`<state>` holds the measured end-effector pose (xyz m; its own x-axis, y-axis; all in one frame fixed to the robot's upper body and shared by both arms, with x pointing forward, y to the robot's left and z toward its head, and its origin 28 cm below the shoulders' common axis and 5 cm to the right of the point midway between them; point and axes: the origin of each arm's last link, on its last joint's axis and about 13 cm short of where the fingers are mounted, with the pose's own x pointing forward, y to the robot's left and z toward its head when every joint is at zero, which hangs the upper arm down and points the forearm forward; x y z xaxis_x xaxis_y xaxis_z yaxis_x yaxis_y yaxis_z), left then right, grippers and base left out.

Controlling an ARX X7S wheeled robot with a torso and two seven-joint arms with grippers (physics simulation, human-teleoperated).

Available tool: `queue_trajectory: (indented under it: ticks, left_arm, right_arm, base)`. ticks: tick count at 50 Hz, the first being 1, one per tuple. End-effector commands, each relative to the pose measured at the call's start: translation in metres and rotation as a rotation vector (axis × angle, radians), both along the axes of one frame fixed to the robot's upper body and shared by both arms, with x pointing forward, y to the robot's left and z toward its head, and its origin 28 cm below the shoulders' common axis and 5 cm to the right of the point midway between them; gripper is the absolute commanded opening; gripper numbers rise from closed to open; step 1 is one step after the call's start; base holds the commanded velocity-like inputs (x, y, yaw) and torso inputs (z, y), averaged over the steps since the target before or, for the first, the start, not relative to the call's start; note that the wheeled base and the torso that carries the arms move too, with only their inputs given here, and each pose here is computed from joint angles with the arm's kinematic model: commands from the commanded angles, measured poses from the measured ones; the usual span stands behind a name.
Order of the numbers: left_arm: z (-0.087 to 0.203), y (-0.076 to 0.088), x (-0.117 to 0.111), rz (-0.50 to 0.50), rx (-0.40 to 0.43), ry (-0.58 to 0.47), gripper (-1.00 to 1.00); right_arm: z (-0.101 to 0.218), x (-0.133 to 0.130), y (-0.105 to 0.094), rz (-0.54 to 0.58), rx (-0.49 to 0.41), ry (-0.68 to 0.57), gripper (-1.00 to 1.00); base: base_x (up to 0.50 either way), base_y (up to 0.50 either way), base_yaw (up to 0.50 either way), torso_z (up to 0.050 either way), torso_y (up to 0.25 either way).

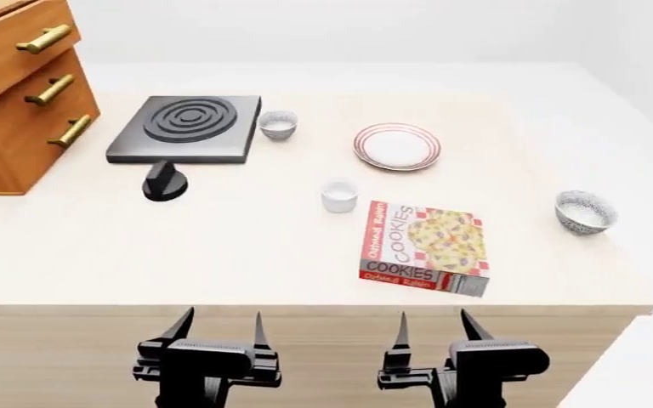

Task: Pick the akita bowl next to the cookies box and place it on the plate.

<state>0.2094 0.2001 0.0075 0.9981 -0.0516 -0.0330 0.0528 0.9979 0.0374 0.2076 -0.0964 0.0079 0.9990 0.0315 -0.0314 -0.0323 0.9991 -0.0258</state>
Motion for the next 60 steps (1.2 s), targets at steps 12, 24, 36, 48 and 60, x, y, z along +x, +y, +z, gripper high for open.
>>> queue_trajectory:
  ticks: [12, 24, 36, 48, 60]
  left_arm:
    - [-0.002, 0.001, -0.001, 0.004, -0.004, 0.004, 1.0]
    - [0.008, 0.003, 0.001, 0.017, -0.007, 0.021, 1.0]
    - [0.039, 0.012, 0.011, 0.045, 0.034, -0.012, 1.0]
    - [0.071, 0.013, 0.018, 0.002, 0.008, -0.013, 1.0]
    - [0.169, 0.029, 0.066, -0.001, 0.068, -0.071, 1.0]
  right_arm:
    - [-0.001, 0.0, -0.002, -0.016, -0.004, -0.005, 1.0]
    - [0.012, 0.004, -0.003, -0.007, 0.065, 0.031, 1.0]
    - [0.038, 0.017, -0.007, -0.046, 0.063, 0.023, 1.0]
    - [0.072, 0.026, -0.009, -0.032, 0.023, -0.006, 1.0]
    - [0.169, 0.077, -0.02, 0.003, 0.071, 0.031, 1.0]
  base:
    - [0.0, -0.5, 0.0, 0.0, 0.0]
    - [0.0, -0.33, 0.0, 0.0, 0.0]
    - [0.0, 0.19, 0.0, 0.0, 0.0]
    - [0.0, 0.25, 0.0, 0.0, 0.0]
    - [0.29, 0.0, 0.0, 0.0, 0.0]
